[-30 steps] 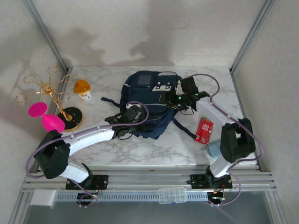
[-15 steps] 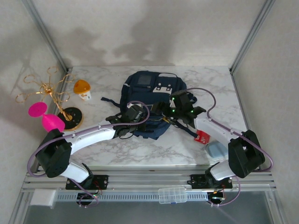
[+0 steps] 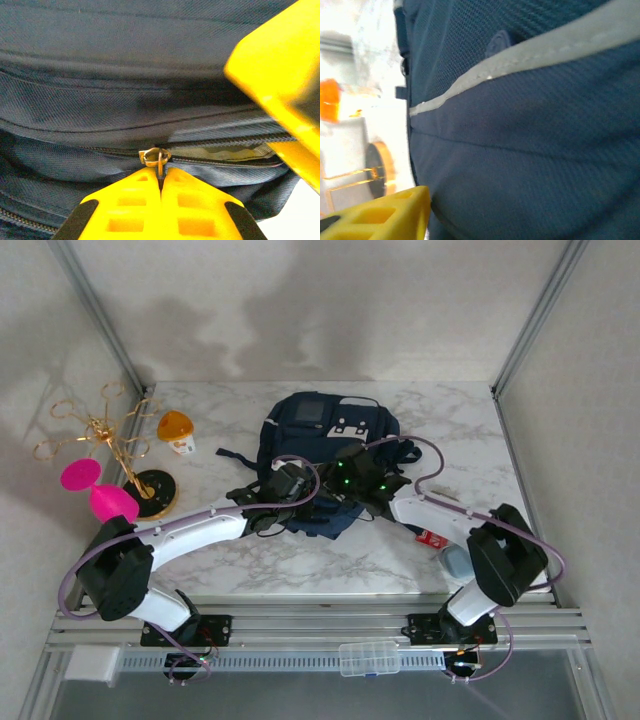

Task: Pack the student bag
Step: Unzip the student bag at the center of the table.

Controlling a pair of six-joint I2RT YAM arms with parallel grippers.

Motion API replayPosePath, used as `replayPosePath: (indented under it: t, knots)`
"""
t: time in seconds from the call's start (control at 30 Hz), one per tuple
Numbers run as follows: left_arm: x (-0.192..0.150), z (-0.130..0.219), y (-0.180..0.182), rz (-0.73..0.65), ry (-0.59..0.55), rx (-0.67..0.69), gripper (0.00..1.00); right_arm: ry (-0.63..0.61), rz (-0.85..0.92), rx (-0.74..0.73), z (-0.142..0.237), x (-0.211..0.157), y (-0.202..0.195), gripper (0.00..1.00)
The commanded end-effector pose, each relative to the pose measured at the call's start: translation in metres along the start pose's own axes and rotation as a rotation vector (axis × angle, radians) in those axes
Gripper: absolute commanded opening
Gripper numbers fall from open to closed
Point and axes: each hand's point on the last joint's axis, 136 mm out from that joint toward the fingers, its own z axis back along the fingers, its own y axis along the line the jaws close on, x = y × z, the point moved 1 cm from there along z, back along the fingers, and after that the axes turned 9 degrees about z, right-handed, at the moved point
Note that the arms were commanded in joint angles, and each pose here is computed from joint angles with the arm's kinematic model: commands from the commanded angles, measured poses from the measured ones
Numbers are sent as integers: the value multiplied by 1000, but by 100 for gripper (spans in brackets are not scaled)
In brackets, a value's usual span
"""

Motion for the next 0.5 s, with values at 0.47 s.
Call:
replayPosePath:
  t: [0.47]
  knots:
    - [13,44,36,30,-111,67,0,-118,335,388,96,80,88,0]
